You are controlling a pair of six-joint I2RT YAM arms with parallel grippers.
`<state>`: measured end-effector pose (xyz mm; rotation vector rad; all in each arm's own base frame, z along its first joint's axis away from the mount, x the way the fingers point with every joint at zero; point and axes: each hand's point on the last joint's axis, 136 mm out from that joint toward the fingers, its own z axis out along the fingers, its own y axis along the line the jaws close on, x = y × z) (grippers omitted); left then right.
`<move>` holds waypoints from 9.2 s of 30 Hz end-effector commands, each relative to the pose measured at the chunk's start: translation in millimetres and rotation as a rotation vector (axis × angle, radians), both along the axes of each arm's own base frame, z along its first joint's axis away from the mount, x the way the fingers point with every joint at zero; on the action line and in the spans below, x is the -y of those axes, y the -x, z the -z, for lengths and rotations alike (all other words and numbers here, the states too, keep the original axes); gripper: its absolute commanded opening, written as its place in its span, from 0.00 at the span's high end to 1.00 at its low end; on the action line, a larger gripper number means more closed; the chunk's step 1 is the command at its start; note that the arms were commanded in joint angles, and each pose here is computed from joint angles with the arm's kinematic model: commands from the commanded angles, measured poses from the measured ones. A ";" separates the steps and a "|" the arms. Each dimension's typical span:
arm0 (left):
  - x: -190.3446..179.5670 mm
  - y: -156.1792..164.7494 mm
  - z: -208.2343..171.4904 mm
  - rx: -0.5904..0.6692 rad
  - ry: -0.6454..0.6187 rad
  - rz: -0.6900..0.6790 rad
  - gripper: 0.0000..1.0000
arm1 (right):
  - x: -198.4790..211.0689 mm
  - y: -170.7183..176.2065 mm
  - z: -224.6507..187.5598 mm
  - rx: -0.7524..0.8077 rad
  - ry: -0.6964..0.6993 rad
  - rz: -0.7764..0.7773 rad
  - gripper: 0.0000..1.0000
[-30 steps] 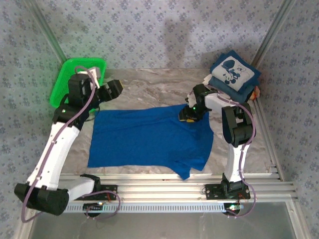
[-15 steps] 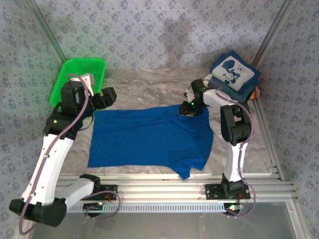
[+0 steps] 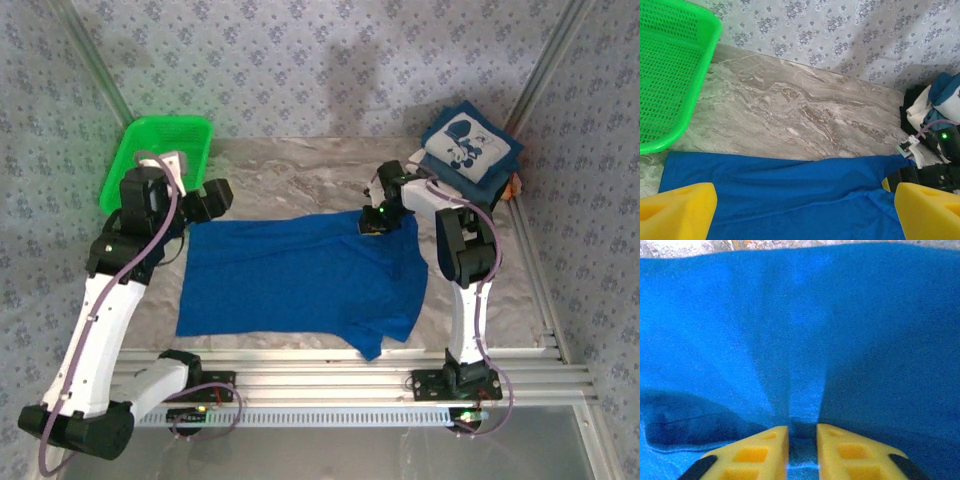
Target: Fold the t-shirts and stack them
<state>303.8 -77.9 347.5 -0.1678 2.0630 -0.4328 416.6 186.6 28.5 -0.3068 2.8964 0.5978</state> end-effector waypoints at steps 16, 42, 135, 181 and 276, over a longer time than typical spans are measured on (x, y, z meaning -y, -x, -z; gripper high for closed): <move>-20.3 1.6 22.6 -0.053 -0.024 -0.068 0.08 | -23.7 32.0 -39.7 0.062 -0.113 -0.112 1.00; -20.5 -5.4 69.1 -0.146 -0.020 -0.081 0.08 | -82.5 120.5 -17.0 -0.135 -0.194 -0.192 1.00; 9.6 -57.3 204.1 -0.571 0.065 -0.117 0.18 | 57.1 -16.1 -53.4 0.075 -0.045 0.384 0.41; 37.9 -227.2 162.3 -0.436 0.185 -0.071 0.10 | 68.2 -142.6 -175.0 0.378 -0.027 0.448 0.30; -25.4 46.3 154.3 -0.415 0.182 -0.076 0.00 | 107.8 66.1 -56.8 -0.181 -0.326 0.630 0.46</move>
